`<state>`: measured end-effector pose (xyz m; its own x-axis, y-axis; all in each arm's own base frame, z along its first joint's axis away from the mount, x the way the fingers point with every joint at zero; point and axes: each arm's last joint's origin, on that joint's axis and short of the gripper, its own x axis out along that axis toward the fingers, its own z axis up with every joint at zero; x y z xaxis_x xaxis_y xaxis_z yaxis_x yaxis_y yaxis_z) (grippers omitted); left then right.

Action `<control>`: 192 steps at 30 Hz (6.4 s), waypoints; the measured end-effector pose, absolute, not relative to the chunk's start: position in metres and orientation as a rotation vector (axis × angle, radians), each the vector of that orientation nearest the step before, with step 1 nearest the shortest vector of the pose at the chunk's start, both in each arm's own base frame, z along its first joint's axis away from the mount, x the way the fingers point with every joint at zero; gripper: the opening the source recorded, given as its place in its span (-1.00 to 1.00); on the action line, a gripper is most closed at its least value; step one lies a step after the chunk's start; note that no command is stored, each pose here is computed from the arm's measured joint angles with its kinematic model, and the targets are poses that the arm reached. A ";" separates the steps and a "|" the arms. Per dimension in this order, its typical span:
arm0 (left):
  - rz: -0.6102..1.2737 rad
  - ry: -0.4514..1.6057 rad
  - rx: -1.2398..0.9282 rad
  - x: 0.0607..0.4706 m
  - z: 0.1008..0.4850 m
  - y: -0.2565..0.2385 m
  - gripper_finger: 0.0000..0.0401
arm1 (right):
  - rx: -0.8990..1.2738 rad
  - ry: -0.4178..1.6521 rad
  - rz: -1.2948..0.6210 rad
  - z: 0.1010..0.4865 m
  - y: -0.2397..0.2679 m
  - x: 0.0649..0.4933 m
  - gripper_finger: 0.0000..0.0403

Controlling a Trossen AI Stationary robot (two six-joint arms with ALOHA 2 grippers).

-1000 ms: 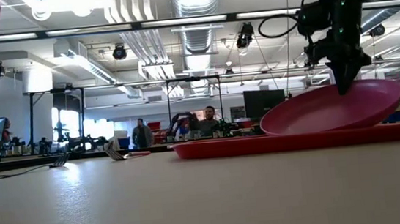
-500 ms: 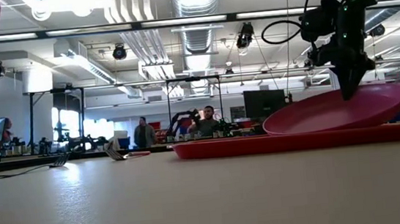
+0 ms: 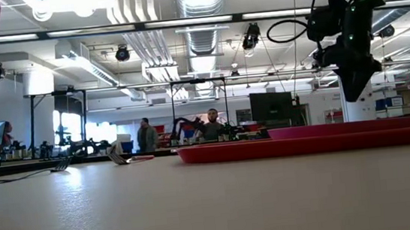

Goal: Pick and place plate/cup/fork/spoon on tray
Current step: Put the pink plate on the red tray, then put the blue fork on the red tray to the right of the pink plate

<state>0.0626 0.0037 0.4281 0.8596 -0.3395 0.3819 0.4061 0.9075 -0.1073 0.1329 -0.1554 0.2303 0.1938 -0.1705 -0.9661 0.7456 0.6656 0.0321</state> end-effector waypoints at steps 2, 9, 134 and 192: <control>-0.393 -0.360 -0.189 0.063 0.428 0.004 -0.27 | 0.609 1.155 -0.661 0.239 -0.157 0.138 -0.43; -0.370 -0.285 -0.236 0.068 0.420 0.006 -0.27 | 0.671 0.830 -0.366 0.297 -0.156 0.168 -0.46; -0.250 -0.257 -0.037 0.051 0.412 0.002 -0.49 | 0.442 1.167 -0.260 0.176 -0.052 0.358 -0.96; 0.496 0.935 -0.288 0.215 0.244 0.097 0.13 | 0.029 0.374 0.075 0.504 -0.007 0.306 -0.95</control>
<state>0.2148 0.0967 0.2442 0.4940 0.2804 -0.8230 -0.5239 0.8514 -0.0244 0.3063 -0.0068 0.5044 0.9282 0.0786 -0.3636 -0.0680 0.9968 0.0418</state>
